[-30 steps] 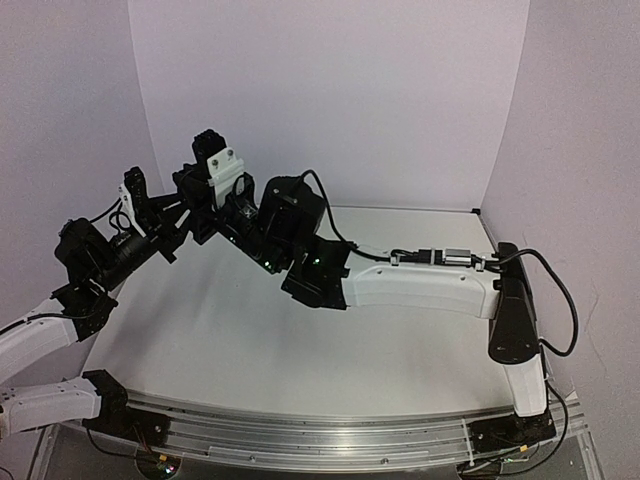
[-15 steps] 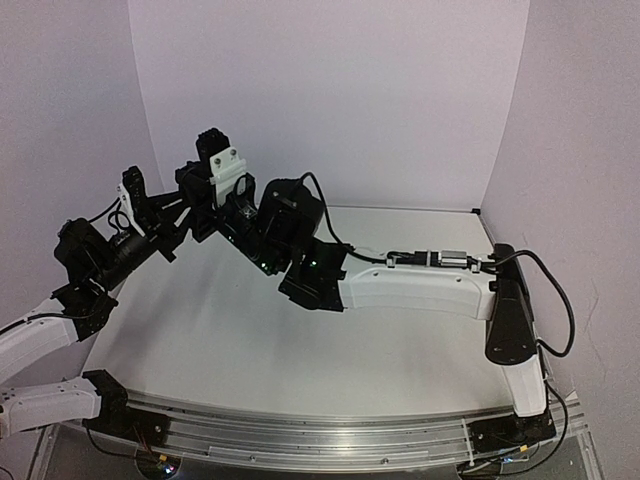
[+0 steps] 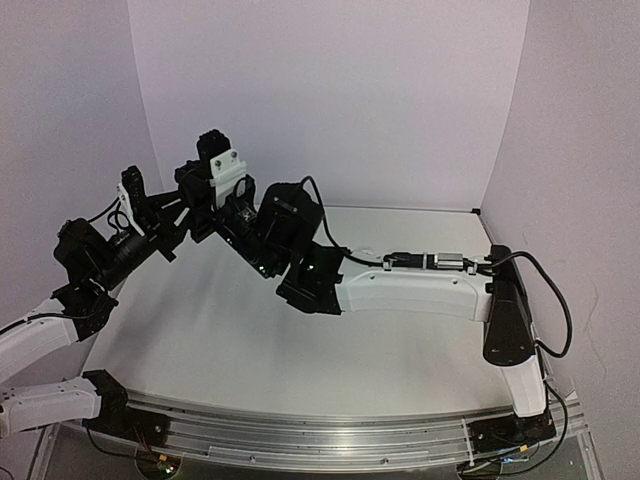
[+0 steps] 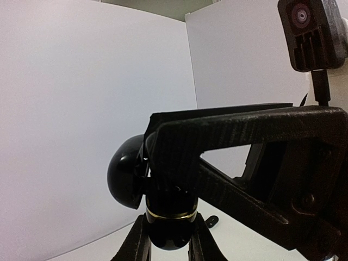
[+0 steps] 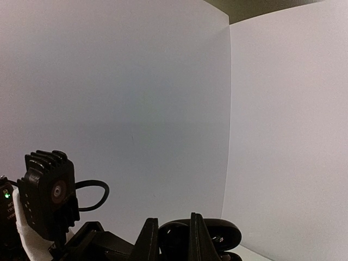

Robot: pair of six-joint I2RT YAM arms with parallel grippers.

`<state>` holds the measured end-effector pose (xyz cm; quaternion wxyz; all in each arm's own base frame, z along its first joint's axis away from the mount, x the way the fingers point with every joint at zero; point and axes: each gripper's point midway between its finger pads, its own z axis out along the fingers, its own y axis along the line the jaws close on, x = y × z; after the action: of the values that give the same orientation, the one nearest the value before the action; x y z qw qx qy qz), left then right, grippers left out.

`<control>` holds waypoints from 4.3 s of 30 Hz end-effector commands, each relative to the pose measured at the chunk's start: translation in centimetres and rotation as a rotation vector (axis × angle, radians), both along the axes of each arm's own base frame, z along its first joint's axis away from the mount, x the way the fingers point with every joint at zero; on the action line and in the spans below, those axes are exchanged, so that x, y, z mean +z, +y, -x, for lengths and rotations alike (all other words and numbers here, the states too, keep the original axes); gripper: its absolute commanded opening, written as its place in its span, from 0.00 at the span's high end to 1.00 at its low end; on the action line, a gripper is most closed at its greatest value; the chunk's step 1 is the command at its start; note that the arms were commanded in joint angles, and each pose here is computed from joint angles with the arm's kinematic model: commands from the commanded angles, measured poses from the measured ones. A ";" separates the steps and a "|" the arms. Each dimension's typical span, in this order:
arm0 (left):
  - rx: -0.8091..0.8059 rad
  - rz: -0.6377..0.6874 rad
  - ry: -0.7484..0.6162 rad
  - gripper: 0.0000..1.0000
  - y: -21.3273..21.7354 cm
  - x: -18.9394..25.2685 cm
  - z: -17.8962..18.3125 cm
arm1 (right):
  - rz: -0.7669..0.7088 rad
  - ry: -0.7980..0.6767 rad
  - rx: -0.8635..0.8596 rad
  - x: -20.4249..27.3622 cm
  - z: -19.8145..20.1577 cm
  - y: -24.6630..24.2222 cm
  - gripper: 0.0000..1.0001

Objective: Insert the wireless bluetooth earbuds into the charging case
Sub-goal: Insert the left earbud into the left side groove of the charging case, then close the charging case with the earbuds inside.

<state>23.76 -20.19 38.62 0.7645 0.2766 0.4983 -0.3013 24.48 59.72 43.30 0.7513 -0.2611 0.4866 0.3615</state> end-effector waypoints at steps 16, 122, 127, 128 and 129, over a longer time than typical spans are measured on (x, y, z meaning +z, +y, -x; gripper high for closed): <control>0.023 0.072 -0.121 1.00 1.1 4.2 1.1 | -0.011 0.081 -0.015 -1.7 -0.6 -0.6 0.88; -0.082 0.002 -0.048 1.00 -0.5 2.3 1.7 | 0.035 -0.007 -0.055 2.5 -0.1 -1.5 0.55; -0.091 -0.002 -0.048 1.00 -0.6 2.2 1.7 | 0.038 -0.015 -0.068 2.9 -0.2 -1.7 0.54; -0.091 -0.002 -0.047 1.00 -0.6 2.2 1.7 | 0.040 -0.017 -0.072 2.9 -0.2 -1.8 0.54; -0.091 -0.002 -0.047 1.00 -0.6 2.2 1.7 | 0.042 -0.019 -0.077 3.0 -0.2 -1.9 0.54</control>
<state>24.12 -20.76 36.82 0.7368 0.2911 0.5254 -0.3103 24.64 60.33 41.42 0.7400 -0.2919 0.5127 0.3230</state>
